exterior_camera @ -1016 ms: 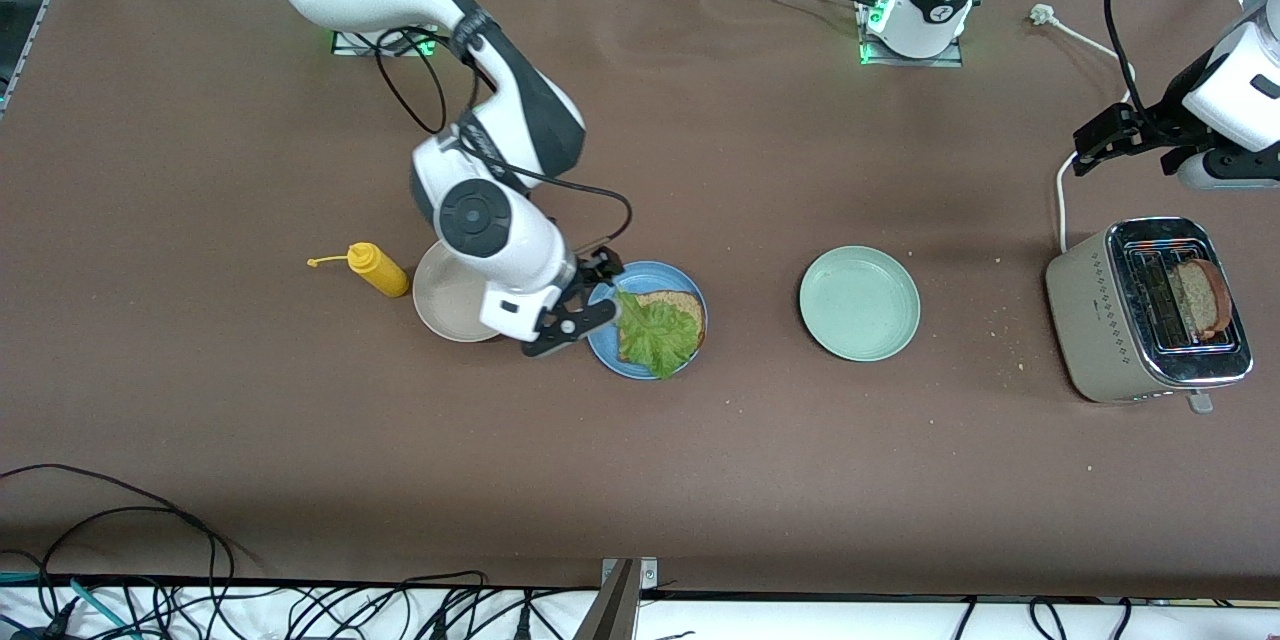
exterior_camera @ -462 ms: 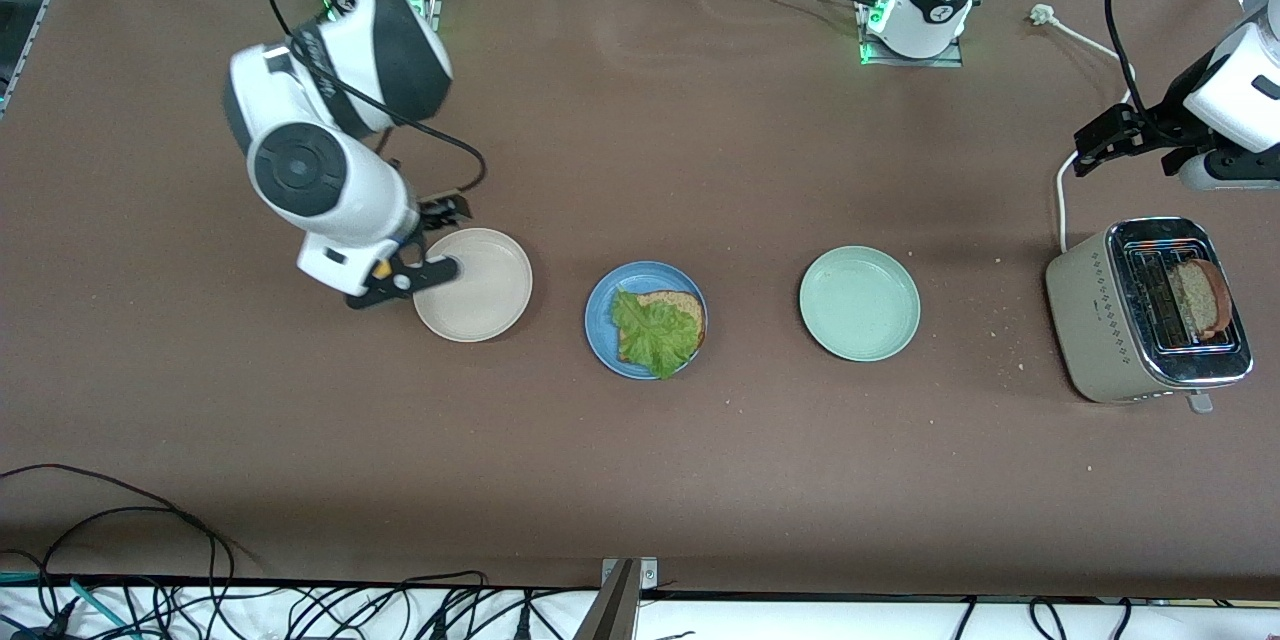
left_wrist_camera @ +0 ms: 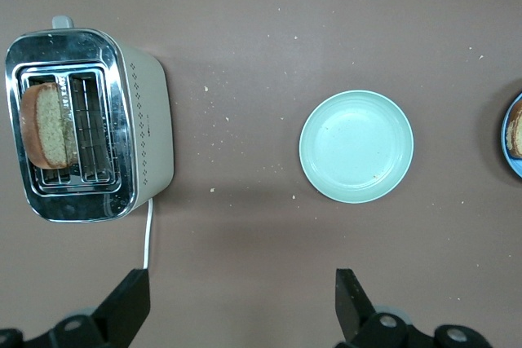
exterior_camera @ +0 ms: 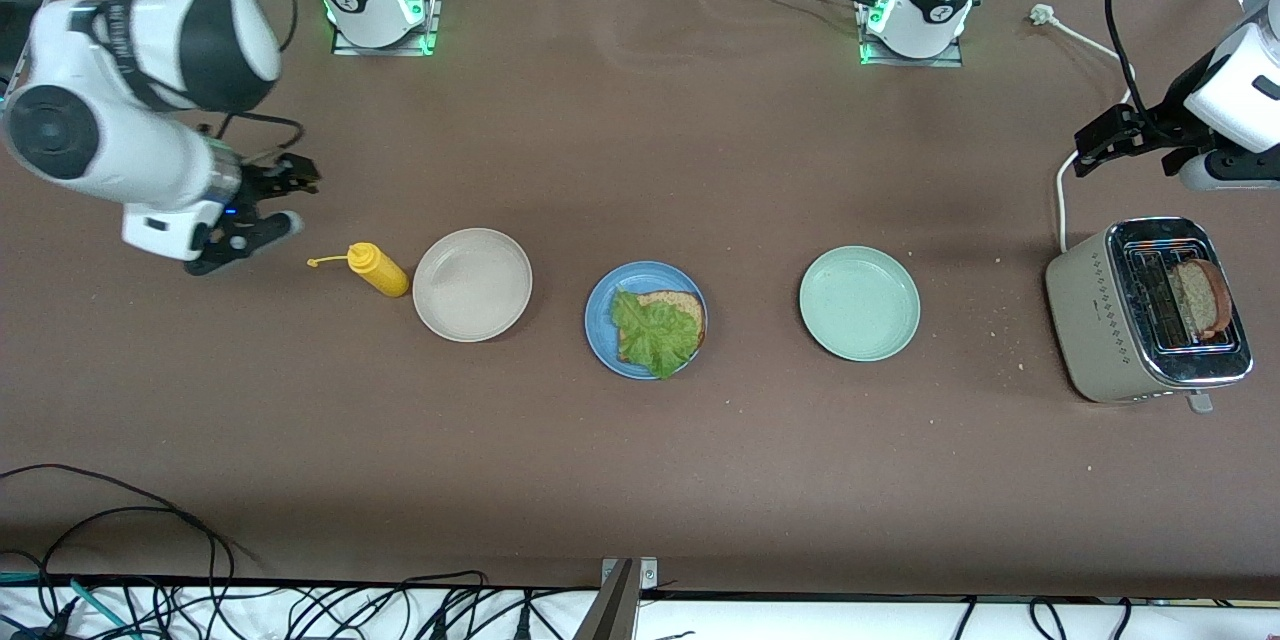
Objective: Make sandwich in blue plate with both arms
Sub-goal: 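Move the right gripper to the yellow mustard bottle, then grasp the yellow mustard bottle with the right gripper and lift it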
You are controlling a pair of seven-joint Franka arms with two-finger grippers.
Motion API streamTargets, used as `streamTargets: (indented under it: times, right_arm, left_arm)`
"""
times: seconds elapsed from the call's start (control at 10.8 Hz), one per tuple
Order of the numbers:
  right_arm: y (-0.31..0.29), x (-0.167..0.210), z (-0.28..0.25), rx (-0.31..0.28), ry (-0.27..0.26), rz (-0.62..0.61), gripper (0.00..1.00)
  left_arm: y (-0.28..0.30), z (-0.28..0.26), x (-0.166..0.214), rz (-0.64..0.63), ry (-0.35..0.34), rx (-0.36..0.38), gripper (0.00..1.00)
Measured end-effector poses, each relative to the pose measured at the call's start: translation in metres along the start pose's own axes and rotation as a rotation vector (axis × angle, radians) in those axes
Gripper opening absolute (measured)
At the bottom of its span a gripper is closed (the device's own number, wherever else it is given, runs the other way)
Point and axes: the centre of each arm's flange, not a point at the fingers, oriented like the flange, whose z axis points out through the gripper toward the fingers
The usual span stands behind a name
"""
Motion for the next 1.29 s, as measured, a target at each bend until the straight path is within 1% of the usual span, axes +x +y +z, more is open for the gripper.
streamTargets:
  times: [0.28, 0.37, 0.46, 0.65, 0.83, 0.92, 1.11, 1.2, 1.29]
  right_arm:
    - [0.061, -0.028, 0.025, 0.105, 0.067, -0.162, 1.00]
    - [0.079, -0.033, 0.039, 0.142, 0.099, -0.226, 1.00]
    - [0.096, -0.037, 0.055, 0.195, 0.147, -0.300, 1.00]
    - [0.134, -0.049, 0.093, 0.295, 0.274, -0.449, 1.00]
    - [0.162, -0.057, 0.134, 0.361, 0.409, -0.554, 1.00]
    - [0.167, -0.056, 0.152, 0.390, 0.476, -0.593, 1.00]
    - [0.164, -0.049, 0.181, 0.483, 0.594, -0.639, 1.00]
    - [0.161, -0.043, 0.192, 0.512, 0.653, -0.682, 1.00]
    - [0.158, -0.037, 0.204, 0.526, 0.724, -0.740, 1.00]
  left_arm:
    - [-0.005, 0.001, 0.001, -0.009, -0.003, 0.000, 1.00]
    - [-0.007, 0.004, 0.002, -0.014, -0.007, 0.000, 1.00]
    - [-0.008, 0.006, 0.003, -0.015, -0.012, 0.001, 1.00]
    - [-0.007, 0.007, 0.004, -0.014, -0.012, 0.001, 1.00]
    - [-0.007, 0.004, 0.005, -0.014, -0.007, 0.001, 1.00]
    - [-0.007, 0.004, 0.007, -0.014, -0.005, 0.001, 1.00]
    - [-0.007, 0.004, 0.008, -0.014, -0.005, 0.002, 1.00]
    - [-0.007, 0.004, 0.009, -0.014, -0.005, 0.002, 1.00]
    - [-0.006, 0.004, 0.009, -0.014, -0.005, 0.002, 1.00]
